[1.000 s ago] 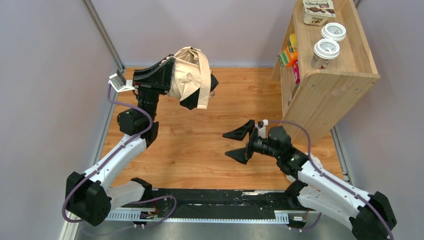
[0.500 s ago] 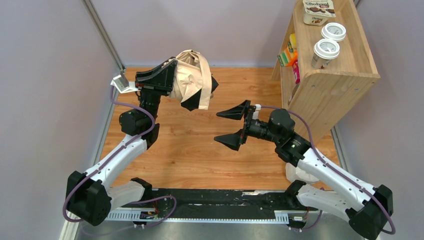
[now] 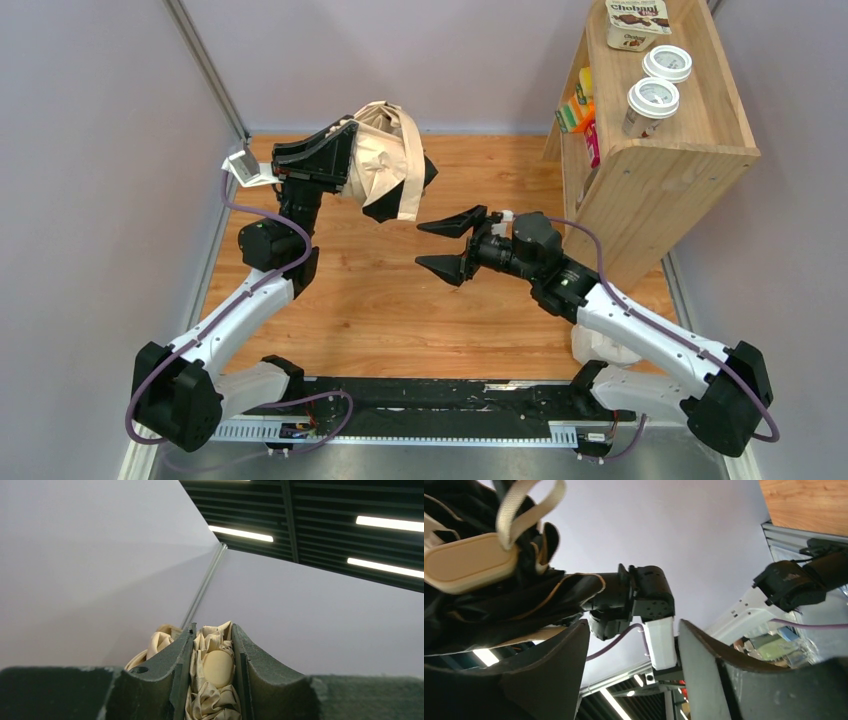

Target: Put away the umbrella

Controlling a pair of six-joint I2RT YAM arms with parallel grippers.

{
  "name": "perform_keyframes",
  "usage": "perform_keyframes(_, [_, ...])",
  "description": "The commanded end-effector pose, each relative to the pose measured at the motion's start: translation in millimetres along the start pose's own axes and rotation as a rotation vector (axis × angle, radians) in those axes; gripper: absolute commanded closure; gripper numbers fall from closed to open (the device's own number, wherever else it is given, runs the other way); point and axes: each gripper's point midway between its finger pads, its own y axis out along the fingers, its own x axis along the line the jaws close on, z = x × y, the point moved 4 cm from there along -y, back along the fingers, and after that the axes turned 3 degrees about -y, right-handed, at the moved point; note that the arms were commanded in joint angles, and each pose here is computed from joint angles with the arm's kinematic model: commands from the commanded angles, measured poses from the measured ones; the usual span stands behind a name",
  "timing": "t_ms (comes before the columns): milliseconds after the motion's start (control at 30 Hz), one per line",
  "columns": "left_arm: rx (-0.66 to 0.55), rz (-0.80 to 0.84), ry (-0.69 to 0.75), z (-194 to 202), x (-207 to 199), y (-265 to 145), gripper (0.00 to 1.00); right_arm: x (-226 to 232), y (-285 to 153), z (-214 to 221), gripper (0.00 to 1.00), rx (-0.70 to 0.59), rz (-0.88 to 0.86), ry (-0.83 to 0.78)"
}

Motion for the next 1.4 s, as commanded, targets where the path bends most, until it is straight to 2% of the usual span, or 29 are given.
perform_keyframes(0, [-0.165,0.234,0.028,-45,-59,11,1.0,66,-12,-8,0.3,-0.016,-0.123,0.76])
perform_keyframes(133, [-0.16,0.236,0.027,-44,-59,11,1.0,77,-7,-1,0.32,0.024,-0.118,0.751])
perform_keyframes(433, [-0.152,0.256,0.028,-45,-63,11,1.0,90,-6,-2,0.38,0.002,-0.158,0.746])
perform_keyframes(567, [-0.171,0.223,-0.022,-45,-58,12,1.0,66,-12,-13,0.34,-0.079,-0.172,0.613])
perform_keyframes(600, [-0.177,0.216,-0.028,-46,-57,12,1.0,57,-14,-17,0.3,-0.107,-0.169,0.54])
perform_keyframes(633, [-0.191,0.194,-0.052,-47,-53,12,1.0,53,-19,-22,0.22,-0.131,-0.189,0.406])
perform_keyframes(667, [-0.197,0.184,-0.068,-47,-51,11,1.0,49,-23,-23,0.04,-0.141,-0.189,0.269])
perform_keyframes(700, [-0.208,0.169,-0.083,-48,-48,11,1.0,43,-27,-24,0.0,-0.157,-0.168,0.168])
perform_keyframes(800, [-0.211,0.161,-0.115,-47,-47,10,1.0,35,-40,-30,0.0,-0.271,-0.142,-0.171])
perform_keyframes(867, [-0.248,0.12,-0.152,-51,-40,8,1.0,45,-52,-29,0.0,-0.291,-0.167,-0.422])
perform_keyframes(933, [-0.257,0.116,-0.155,-53,-40,6,1.0,63,-60,-13,0.0,-0.228,-0.224,-0.731])
perform_keyframes(1000, [-0.259,0.112,-0.17,-53,-40,5,1.0,80,-63,6,0.0,-0.163,-0.318,-0.959])
perform_keyframes(1033, [-0.261,0.113,-0.178,-53,-41,5,1.0,85,-62,14,0.03,-0.119,-0.348,-1.025])
perform_keyframes(1100, [-0.266,0.105,-0.206,-54,-39,5,1.0,95,-58,25,0.15,-0.05,-0.379,-1.174])
perform_keyframes(1233, [-0.277,0.086,-0.24,-53,-35,4,1.0,111,-50,36,0.36,0.027,-0.385,-1.352])
perform_keyframes(1367, [-0.278,0.074,-0.264,-51,-31,3,1.0,125,-46,42,0.41,0.03,-0.401,-1.416])
